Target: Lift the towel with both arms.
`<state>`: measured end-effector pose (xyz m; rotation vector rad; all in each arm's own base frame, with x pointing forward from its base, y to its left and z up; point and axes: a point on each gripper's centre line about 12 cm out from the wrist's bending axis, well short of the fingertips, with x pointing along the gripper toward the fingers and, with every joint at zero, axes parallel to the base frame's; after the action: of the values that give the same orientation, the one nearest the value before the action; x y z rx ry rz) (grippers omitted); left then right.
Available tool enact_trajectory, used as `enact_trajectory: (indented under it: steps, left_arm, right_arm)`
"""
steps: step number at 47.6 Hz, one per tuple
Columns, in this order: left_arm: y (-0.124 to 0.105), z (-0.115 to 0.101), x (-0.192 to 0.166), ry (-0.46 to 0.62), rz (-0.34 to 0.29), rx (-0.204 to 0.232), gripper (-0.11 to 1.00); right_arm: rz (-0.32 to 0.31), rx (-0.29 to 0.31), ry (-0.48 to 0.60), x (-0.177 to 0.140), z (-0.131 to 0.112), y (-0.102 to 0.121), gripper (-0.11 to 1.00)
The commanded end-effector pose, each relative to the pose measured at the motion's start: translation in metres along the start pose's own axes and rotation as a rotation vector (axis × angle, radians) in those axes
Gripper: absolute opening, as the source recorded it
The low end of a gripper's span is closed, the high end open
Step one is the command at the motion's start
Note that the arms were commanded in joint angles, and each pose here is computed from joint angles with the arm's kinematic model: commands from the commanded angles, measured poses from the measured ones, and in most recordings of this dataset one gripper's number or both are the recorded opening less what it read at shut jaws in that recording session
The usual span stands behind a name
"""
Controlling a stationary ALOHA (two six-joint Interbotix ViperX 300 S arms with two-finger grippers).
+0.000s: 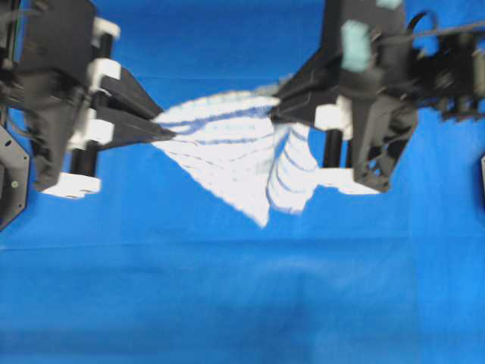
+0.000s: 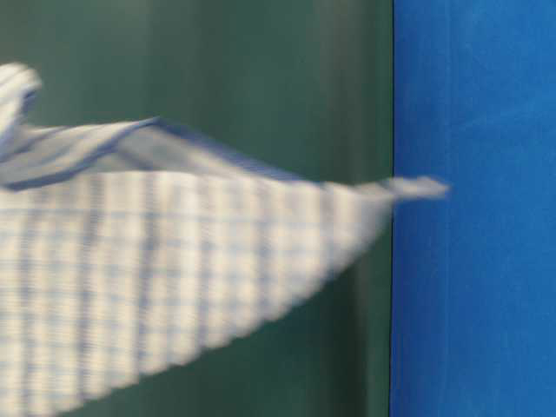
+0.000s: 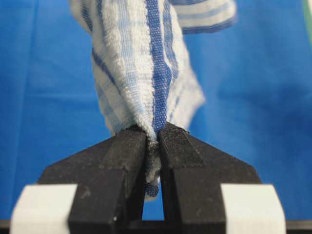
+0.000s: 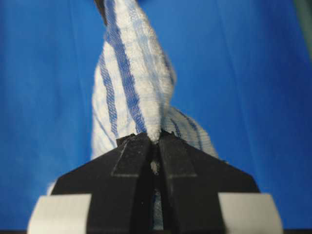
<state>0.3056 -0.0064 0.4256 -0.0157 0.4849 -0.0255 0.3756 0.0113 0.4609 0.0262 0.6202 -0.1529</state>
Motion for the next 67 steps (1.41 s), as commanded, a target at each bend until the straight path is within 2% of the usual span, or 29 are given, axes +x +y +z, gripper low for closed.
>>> enact_trajectory:
  steps: [1,10,35,37,40,48,50,52,54,60,67]
  left_arm:
    - [-0.001,0.022,-0.022,-0.064,0.000,0.001,0.03]
    - [-0.001,0.041,-0.041,-0.098,-0.002,0.001,0.03]
    - [-0.001,0.044,-0.047,-0.127,-0.001,0.005,0.04]
    - [-0.001,0.045,-0.047,-0.132,-0.001,0.005,0.09]
    - [-0.001,0.046,-0.048,-0.143,-0.001,0.005,0.22]
    - [-0.001,0.047,-0.054,-0.170,-0.001,0.006,0.72]
    - [-0.001,0.046,-0.055,-0.173,-0.001,0.005,0.82]
    - [-0.001,0.045,-0.058,-0.178,-0.002,0.004,0.89]
    - [-0.001,0.045,-0.061,-0.187,-0.001,0.004,0.93]
    - [-0.002,0.044,-0.065,-0.206,-0.002,0.001,0.90]
    - [-0.001,0.035,-0.054,-0.173,-0.002,0.000,0.91]
  right_arm:
    - [0.006,0.007,-0.078,-0.028,0.020,-0.004,0.03]
    - [0.004,0.005,-0.108,-0.049,0.033,-0.007,0.03]
    - [0.009,-0.045,-0.121,-0.042,0.035,-0.005,0.03]
    - [0.012,-0.055,-0.137,-0.042,0.037,-0.004,0.03]
    - [0.012,-0.064,-0.157,-0.042,0.040,-0.004,0.05]
    - [-0.019,-0.093,-0.171,-0.041,0.041,-0.007,0.52]
    - [-0.027,-0.095,-0.170,-0.042,0.041,-0.008,0.62]
    - [-0.030,-0.097,-0.167,-0.041,0.040,-0.008,0.68]
    - [-0.035,-0.098,-0.161,-0.040,0.040,-0.009,0.70]
    - [-0.034,-0.088,-0.140,-0.036,0.037,-0.008,0.68]
    - [-0.043,-0.068,-0.070,-0.024,0.026,-0.007,0.68]
